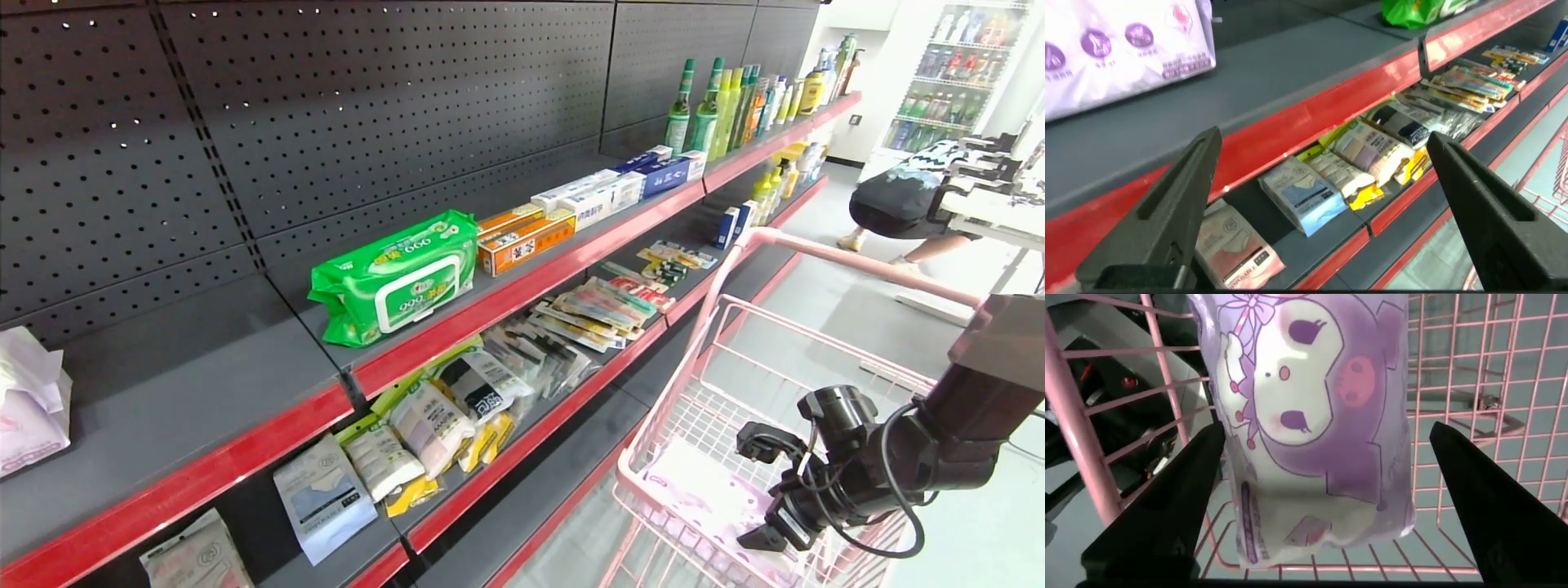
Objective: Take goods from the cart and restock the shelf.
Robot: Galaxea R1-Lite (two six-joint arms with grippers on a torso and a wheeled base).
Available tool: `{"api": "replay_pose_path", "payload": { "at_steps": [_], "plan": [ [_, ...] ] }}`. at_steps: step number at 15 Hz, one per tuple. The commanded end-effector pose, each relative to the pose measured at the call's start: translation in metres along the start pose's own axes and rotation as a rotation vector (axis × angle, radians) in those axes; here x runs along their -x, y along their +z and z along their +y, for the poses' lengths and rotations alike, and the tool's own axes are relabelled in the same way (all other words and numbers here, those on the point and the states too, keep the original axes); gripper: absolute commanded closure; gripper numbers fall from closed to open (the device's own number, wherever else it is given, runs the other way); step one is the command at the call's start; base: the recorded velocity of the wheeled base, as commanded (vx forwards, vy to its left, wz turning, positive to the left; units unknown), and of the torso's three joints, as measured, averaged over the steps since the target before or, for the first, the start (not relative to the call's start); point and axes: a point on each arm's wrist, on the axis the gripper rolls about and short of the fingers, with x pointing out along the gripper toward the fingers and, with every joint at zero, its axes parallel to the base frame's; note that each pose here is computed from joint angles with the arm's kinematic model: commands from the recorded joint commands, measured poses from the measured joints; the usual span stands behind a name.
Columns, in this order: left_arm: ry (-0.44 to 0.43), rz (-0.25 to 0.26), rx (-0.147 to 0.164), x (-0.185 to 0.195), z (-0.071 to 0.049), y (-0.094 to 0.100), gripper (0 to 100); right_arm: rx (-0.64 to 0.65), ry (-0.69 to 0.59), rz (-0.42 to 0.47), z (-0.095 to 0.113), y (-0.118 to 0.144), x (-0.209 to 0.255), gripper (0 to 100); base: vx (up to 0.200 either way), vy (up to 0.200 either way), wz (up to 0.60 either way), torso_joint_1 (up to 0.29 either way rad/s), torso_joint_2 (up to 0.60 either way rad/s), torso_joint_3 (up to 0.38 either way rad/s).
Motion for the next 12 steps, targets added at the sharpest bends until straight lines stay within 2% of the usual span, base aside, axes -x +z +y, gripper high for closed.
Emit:
{"api": "replay_pose_path", "payload": {
  "at_steps": [1,7,12],
  "plan": [
    [0.000,0.000,0.000,0.0000,0.0000,0.0001,0,0.006,-0.002,-0.007,-0.0008,0.0027,-0.0010,0,0.000,0.000,0.00,-0.066,0.19,0.110],
    [0.000,0.000,-0.001,0.0000,0.0000,0.0001,0,0.004,0.021,-0.007,-0.0015,0.0028,-0.0087,0,0.000,0.000,0.00,-0.009,0.02,0.012],
    [0.001,0.000,-0.001,0.0000,0.0000,0.0001,0,0.008,0.018,-0.014,-0.0031,0.0047,-0.0089,0,0.000,0.000,0.00,-0.059,0.15,0.094]
  ]
}}
